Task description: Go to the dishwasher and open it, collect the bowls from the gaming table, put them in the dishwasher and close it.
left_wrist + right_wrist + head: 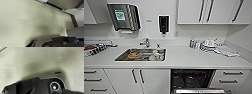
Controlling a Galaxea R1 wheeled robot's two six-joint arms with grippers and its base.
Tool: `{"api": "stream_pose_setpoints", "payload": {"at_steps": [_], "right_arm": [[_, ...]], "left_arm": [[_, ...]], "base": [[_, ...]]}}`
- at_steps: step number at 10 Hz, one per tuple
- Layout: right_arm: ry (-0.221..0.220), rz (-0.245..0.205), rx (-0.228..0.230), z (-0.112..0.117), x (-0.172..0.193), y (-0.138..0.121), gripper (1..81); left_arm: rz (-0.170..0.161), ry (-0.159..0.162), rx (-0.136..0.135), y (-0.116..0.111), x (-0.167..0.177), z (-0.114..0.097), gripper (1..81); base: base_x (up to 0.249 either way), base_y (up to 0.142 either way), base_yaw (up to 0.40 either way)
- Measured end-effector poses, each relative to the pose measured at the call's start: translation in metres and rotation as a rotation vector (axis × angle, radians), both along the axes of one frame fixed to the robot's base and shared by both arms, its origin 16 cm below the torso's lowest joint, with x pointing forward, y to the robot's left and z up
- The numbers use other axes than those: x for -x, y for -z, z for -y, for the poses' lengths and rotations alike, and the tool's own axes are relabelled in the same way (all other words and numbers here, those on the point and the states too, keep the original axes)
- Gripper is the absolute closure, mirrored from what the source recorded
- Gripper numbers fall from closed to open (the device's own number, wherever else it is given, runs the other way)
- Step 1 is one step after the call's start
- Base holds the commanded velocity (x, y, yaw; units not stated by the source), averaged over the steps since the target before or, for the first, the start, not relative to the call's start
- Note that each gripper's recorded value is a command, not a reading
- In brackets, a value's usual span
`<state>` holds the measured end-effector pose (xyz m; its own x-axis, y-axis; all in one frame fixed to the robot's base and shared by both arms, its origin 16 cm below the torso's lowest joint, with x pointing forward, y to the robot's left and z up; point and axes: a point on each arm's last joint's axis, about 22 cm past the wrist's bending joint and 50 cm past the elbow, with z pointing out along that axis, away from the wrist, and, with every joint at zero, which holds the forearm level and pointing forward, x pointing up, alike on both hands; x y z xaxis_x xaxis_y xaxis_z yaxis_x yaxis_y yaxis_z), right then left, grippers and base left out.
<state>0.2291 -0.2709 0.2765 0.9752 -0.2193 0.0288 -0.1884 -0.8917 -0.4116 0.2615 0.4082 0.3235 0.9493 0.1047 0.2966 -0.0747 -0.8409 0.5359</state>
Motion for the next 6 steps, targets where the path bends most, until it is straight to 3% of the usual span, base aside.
{"api": "stream_pose_setpoints", "payload": {"at_steps": [1,3,4,6], "right_arm": [[-0.018,0.013,-0.012,-0.012,0.009,0.002,1.0],[-0.019,0.015,-0.014,-0.023,0.015,0.007,1.0],[-0.019,0.010,0.001,-0.021,0.019,0.012,1.0],[-0.014,-0.008,0.021,-0.022,0.034,0.020,1.0]], "left_arm": [[-0.038,-0.003,-0.001,0.011,0.021,0.017,1.0],[-0.128,-0.017,-0.075,0.034,0.057,0.028,1.0],[-0.147,-0.019,-0.090,0.041,0.063,0.035,1.0],[-0.162,-0.024,-0.076,0.046,0.069,0.055,1.0]], "base": [[0.000,0.000,0.000],[0.000,0.000,0.000],[0.000,0.000,0.000],[0.000,0.000,0.000]]}}
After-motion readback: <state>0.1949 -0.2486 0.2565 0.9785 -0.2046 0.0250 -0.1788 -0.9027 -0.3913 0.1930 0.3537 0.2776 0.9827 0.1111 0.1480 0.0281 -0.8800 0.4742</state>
